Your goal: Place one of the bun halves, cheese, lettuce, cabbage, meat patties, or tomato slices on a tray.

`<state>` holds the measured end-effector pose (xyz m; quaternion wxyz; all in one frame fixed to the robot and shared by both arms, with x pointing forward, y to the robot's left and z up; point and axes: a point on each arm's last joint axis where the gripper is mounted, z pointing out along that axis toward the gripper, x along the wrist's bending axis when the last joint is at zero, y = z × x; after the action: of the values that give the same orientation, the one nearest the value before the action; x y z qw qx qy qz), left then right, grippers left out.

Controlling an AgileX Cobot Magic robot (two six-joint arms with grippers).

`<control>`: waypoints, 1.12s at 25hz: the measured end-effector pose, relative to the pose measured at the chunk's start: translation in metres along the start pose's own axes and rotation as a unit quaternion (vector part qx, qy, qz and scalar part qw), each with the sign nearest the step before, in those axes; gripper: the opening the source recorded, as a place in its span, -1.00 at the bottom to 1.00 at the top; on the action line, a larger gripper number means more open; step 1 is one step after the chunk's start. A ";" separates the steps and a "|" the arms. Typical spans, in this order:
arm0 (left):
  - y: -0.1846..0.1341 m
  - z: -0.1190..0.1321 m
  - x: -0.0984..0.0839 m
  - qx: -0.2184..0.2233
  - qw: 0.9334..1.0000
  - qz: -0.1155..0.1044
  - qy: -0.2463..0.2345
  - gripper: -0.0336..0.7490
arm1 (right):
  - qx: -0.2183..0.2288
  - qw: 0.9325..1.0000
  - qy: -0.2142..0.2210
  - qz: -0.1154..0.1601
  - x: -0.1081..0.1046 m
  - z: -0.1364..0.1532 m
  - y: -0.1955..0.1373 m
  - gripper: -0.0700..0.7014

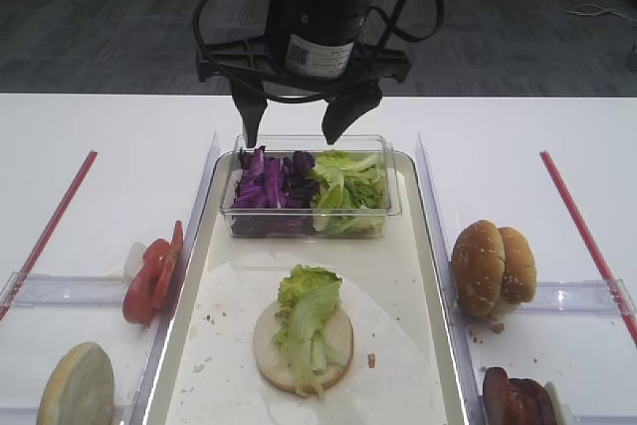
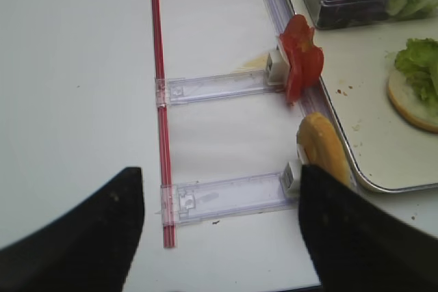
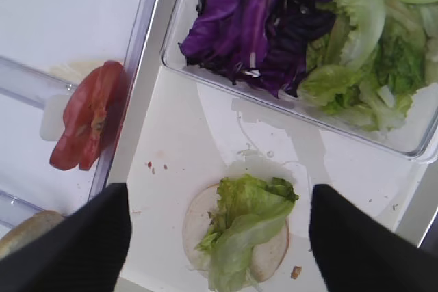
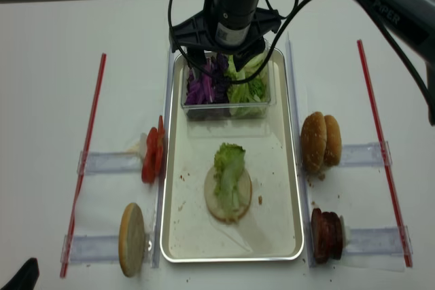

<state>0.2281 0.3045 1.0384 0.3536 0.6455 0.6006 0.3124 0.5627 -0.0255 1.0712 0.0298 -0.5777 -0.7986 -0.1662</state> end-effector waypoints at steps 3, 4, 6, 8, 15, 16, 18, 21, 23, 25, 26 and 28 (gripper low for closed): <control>0.000 0.000 0.000 0.000 1.000 0.000 0.000 0.25 | -0.002 1.000 -0.006 0.008 -0.008 0.000 0.004 0.62; 0.000 0.000 0.000 0.000 1.000 0.000 0.000 0.25 | -0.003 1.000 -0.008 0.012 -0.012 -0.001 0.005 0.62; 0.000 0.000 0.000 0.000 1.000 0.000 0.000 0.25 | -0.006 1.000 -0.011 0.020 -0.024 -0.003 0.010 0.62; 0.000 0.000 0.000 0.000 1.000 0.000 0.000 0.25 | -0.010 1.000 -0.015 0.025 -0.039 -0.005 0.015 0.62; 0.000 0.000 0.000 0.000 1.000 0.000 0.000 0.25 | -0.037 0.996 -0.046 0.065 -0.118 -0.026 0.032 0.62; 0.000 0.000 0.000 0.000 1.000 0.000 0.000 0.25 | -0.041 0.995 -0.053 0.071 -0.131 -0.030 0.033 0.62; 0.000 0.000 0.000 0.000 1.000 0.000 0.000 0.25 | -0.048 0.993 -0.070 0.079 -0.155 -0.037 0.034 0.61; 0.000 0.000 0.000 0.000 1.000 0.000 0.000 0.25 | -0.055 0.988 -0.098 0.103 -0.189 -0.047 0.033 0.62; 0.000 0.000 0.000 0.000 1.000 0.000 0.000 0.25 | -0.059 0.985 -0.106 0.124 -0.211 -0.053 0.031 0.62; 0.000 0.000 0.000 0.000 1.000 0.000 0.000 0.25 | -0.063 0.982 -0.112 0.139 -0.227 -0.058 0.029 0.62; 0.000 0.000 0.000 0.000 1.000 0.000 0.000 0.25 | -0.065 0.980 -0.115 0.146 -0.235 -0.061 0.027 0.62; 0.000 0.000 0.000 0.000 1.000 0.000 0.000 0.25 | -0.068 0.978 -0.120 0.155 -0.246 -0.065 0.025 0.61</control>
<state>0.2281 0.3045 1.0384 0.3536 0.6455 0.6006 0.3124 0.6581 -0.2628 1.0794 -0.0798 -0.7108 -0.6841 -0.1429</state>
